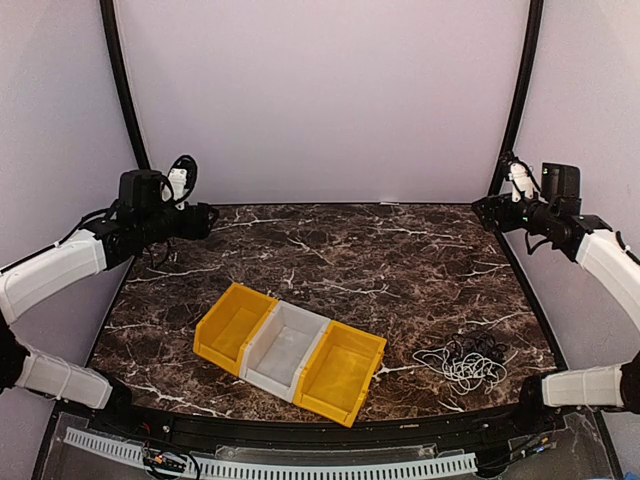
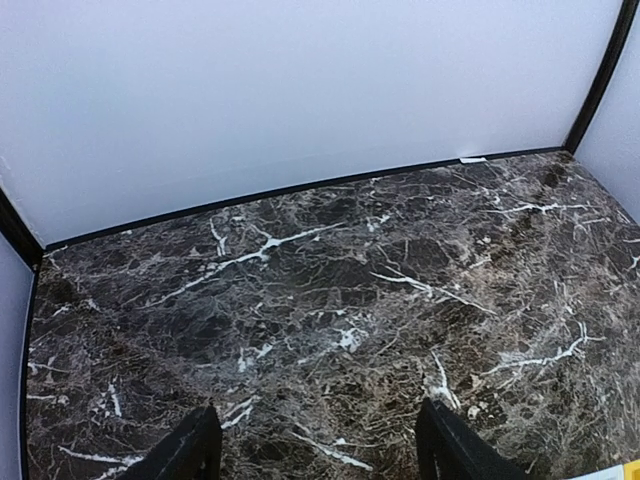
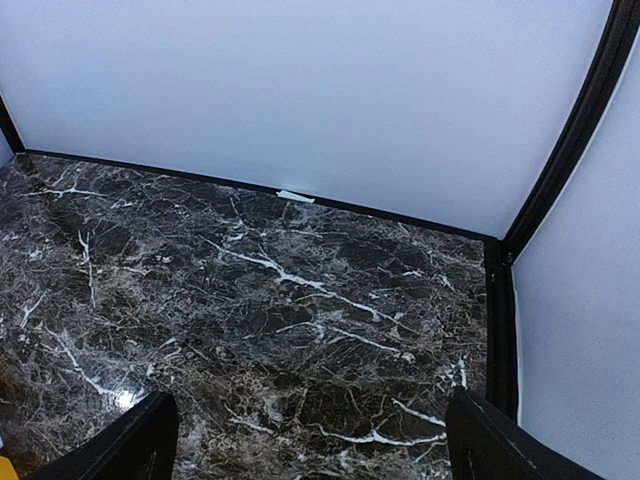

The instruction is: Untangle the cables

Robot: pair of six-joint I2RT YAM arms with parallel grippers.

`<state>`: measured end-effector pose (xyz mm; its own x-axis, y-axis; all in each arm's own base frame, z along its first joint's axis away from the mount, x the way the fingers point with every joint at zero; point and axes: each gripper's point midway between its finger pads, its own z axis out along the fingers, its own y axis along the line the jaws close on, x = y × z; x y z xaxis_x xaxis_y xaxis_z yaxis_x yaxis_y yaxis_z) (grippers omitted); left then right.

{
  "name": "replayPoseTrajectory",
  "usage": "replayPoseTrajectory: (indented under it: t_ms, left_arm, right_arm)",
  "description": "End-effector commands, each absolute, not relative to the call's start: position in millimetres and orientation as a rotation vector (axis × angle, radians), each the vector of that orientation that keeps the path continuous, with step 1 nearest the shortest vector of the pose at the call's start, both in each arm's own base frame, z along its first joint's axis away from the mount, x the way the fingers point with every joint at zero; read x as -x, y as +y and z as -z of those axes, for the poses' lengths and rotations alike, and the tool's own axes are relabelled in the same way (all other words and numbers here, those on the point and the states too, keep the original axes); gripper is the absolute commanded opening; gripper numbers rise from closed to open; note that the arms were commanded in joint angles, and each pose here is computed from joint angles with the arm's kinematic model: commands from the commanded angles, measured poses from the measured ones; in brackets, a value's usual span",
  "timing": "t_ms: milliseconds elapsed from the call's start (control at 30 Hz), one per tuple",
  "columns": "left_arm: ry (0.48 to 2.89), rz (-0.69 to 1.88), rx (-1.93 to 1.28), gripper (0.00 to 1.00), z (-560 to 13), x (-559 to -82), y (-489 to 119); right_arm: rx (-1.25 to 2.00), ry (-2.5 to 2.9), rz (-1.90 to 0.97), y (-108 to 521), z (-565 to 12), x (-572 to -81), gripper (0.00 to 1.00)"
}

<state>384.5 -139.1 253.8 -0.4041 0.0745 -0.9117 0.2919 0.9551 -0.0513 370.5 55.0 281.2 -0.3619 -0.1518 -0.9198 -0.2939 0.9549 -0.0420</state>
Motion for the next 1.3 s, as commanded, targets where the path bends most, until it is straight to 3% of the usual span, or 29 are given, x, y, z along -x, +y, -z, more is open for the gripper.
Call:
replayPoseTrajectory:
  t_ms: [0, 400, 733, 867, 1133, 1267]
  left_arm:
    - [1.945, 0.373, -0.420, 0.70, -273, -363, -172]
    - [1.982, 0.517, -0.927, 0.70, -254, -296, -280]
    - [1.981, 0.500, -1.348, 0.72, -201, -246, -347]
    - [1.959, 0.492, -1.437, 0.72, -197, -235, -366]
    - [1.873, 0.589, -1.516, 0.72, -206, -215, -415]
    - [1.859, 0.674, -1.475, 0.72, -211, -210, -436]
  right_arm:
    - [0.346, 1.913, -0.190, 59, -284, -364, 0.96]
    - [0.774, 1.903, -0.343, 103, -261, -319, 0.97]
    - [0.946, 1.931, -0.347, 117, -238, -296, 0.96]
    - [1.062, 1.953, -0.399, 126, -222, -278, 0.93]
    - [1.470, 2.242, -0.365, 101, -143, -206, 0.78]
    - [1.549, 2.313, -0.349, 90, -124, -186, 0.80]
